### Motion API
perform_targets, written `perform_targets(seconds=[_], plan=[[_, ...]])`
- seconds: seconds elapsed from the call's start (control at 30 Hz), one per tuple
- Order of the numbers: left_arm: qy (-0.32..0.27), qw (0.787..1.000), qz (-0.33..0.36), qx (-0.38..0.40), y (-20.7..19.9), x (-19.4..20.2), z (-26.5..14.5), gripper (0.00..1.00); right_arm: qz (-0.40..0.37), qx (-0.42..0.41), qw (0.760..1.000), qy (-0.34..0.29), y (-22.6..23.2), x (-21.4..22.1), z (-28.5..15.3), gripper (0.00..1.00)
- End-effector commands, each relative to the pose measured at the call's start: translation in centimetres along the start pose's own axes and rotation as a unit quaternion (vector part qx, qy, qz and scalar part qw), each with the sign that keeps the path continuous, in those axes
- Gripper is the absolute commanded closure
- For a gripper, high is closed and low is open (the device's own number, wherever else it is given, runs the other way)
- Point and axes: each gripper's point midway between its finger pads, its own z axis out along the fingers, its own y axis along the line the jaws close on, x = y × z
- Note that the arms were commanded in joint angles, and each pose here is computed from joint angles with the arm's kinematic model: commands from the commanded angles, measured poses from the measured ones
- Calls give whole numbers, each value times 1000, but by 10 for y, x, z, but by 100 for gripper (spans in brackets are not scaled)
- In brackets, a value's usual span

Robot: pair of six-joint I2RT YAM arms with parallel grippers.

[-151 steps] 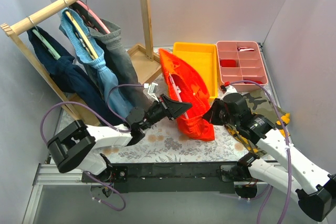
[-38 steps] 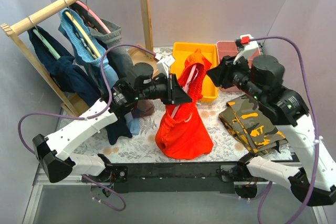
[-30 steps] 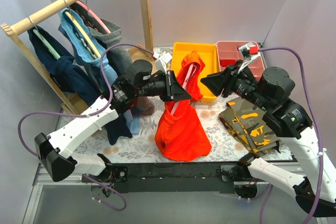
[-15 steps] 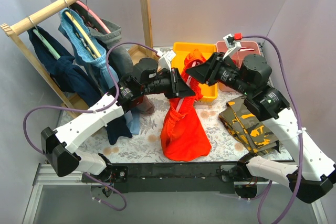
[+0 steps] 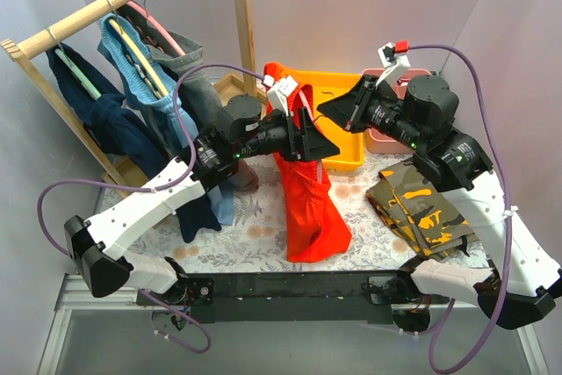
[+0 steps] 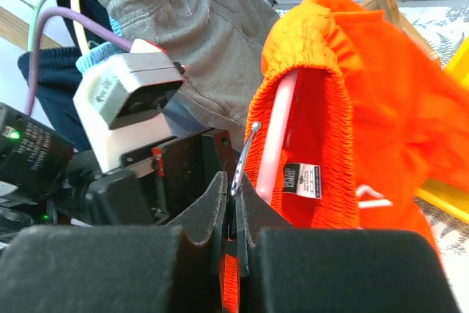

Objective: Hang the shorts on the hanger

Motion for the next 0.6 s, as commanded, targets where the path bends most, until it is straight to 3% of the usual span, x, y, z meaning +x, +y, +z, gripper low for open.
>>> perform_targets(seconds=[0.0,0.2,0.37,0.43,0.57], plan=[[-15,996,60,59,-46,-13,-31,34,-58,-29,996,-58,30,-44,-16,99],[4,995,83,61,-53,3,-63,34,-89,-1,994,-63,24,-56,-12,99],[6,997,73,19,-39,13,-77,40,-96,5,993,-68,27,-67,-6,99],[21,998,56,1,-27,32,-70,41,-98,12,992,-72,27,-72,-4,99],[-4,998,52,-43,-13,47,-53,39,-99,16,993,-67,27,-74,1,99]])
